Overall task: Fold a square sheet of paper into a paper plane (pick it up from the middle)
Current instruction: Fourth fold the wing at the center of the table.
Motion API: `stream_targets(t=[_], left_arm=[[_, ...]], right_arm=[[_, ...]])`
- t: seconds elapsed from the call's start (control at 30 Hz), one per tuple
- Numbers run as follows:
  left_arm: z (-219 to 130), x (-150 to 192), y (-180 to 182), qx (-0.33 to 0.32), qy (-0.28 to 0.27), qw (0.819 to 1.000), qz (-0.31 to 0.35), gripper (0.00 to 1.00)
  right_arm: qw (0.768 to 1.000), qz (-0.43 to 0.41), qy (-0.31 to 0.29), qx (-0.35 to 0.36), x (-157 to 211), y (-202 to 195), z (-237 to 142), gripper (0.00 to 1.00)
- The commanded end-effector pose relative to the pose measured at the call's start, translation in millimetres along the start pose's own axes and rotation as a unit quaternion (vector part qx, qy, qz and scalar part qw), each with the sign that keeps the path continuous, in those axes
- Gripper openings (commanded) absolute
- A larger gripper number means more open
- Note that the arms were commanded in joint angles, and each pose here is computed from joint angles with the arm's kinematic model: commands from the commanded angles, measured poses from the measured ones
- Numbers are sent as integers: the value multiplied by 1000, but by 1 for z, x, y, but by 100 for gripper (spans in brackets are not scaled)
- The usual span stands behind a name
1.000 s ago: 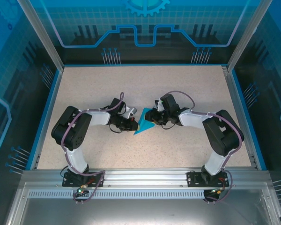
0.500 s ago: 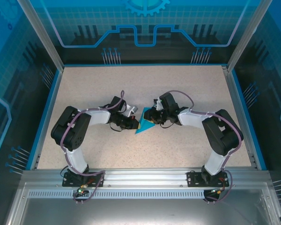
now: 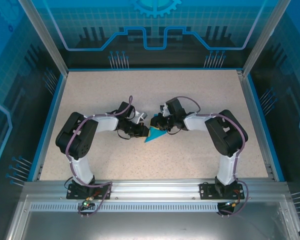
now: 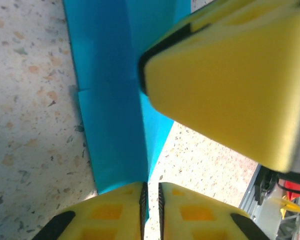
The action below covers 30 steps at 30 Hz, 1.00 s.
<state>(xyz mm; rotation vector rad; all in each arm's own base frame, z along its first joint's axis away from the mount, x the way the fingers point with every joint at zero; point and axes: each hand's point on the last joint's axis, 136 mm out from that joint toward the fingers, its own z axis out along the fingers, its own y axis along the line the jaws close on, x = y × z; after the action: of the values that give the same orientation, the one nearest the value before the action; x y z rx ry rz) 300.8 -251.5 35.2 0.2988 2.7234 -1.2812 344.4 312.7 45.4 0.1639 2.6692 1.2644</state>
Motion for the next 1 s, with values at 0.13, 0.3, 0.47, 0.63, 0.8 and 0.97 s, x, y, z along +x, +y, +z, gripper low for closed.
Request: stream_targets(t=[0.13, 0.3, 0.47, 0.63, 0.8, 0.97], left_arm=[[-1, 6, 6, 1, 4, 1000, -3, 27], [1, 7, 6, 2, 5, 1000, 0, 30], [3, 8, 9, -10, 5, 1000, 2, 22], [5, 11, 15, -19, 11, 1000, -1, 10], [7, 13, 23, -34, 14, 999, -10, 5], [11, 15, 32, -41, 19, 999, -28, 3]], right_arm=[[1000, 1, -8, -1, -9, 1, 2, 20], [1000, 3, -3, 0, -10, -1, 5, 20], [1000, 7, -3, 2, -10, -4, 5, 20], [1000, 5, -5, 4, -11, -6, 4, 20], [1000, 4, -4, 7, -13, -10, 6, 20], [1000, 5, -1, 12, -13, -16, 9, 20]])
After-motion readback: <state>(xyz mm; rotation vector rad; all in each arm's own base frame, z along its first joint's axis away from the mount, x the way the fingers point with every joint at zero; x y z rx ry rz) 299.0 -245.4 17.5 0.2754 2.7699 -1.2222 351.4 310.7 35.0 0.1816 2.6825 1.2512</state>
